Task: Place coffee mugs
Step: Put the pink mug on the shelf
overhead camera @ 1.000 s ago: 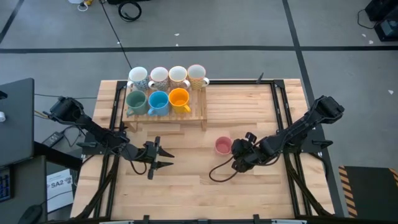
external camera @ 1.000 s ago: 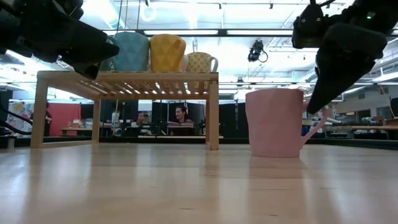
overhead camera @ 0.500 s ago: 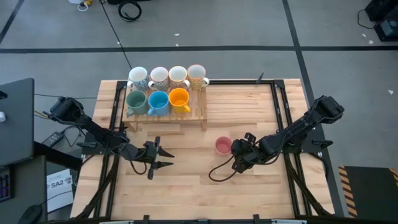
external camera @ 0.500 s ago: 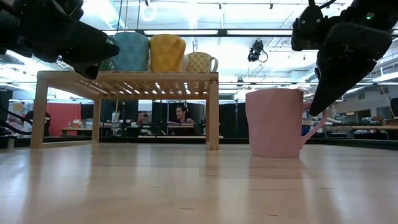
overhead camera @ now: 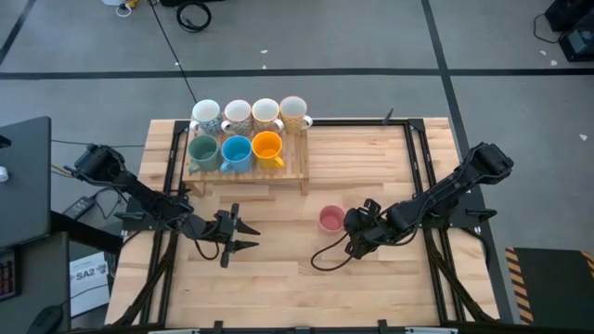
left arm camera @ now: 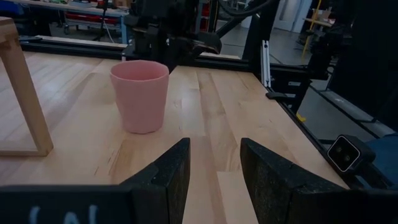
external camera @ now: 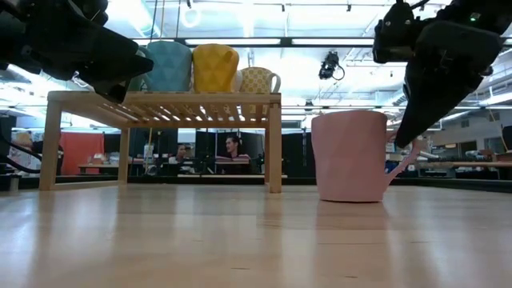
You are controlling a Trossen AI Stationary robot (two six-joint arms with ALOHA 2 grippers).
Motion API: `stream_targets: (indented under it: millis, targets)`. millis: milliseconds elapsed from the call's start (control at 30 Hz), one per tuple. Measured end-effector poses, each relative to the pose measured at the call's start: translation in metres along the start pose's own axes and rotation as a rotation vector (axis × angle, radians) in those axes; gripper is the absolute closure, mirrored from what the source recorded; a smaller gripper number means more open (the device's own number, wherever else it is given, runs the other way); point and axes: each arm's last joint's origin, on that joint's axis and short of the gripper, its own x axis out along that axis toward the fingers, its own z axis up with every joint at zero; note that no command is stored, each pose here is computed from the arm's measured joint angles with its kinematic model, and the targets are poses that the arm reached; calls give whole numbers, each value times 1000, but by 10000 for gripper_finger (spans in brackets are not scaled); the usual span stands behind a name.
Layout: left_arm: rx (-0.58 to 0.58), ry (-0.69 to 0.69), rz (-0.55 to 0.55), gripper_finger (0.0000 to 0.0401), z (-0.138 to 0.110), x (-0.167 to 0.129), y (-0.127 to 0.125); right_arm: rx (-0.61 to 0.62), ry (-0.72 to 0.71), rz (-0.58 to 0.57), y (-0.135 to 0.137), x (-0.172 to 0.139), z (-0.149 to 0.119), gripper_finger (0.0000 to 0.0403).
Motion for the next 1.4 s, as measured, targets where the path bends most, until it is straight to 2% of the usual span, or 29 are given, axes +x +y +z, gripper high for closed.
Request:
stream_targets:
  millis: [433, 767, 1067, 1267, 1400]
  targets:
    - [1, 0, 0, 253, 0, 0, 0, -51, -40, 13, 8, -18, 26, 341]
    - [1, 0, 0, 253, 0, 0, 0, -40, -28, -56, 5, -59, 68, 341]
    - [2, 0, 0, 253, 0, 0, 0, 44, -119, -133, -20, -83, 121, 339]
    - [2, 0, 0, 253, 0, 0, 0, 90, -178, -143, -43, -86, 152, 339]
    - [2, 0, 0, 253, 0, 0, 0, 104, -195, -158, -54, -83, 161, 339]
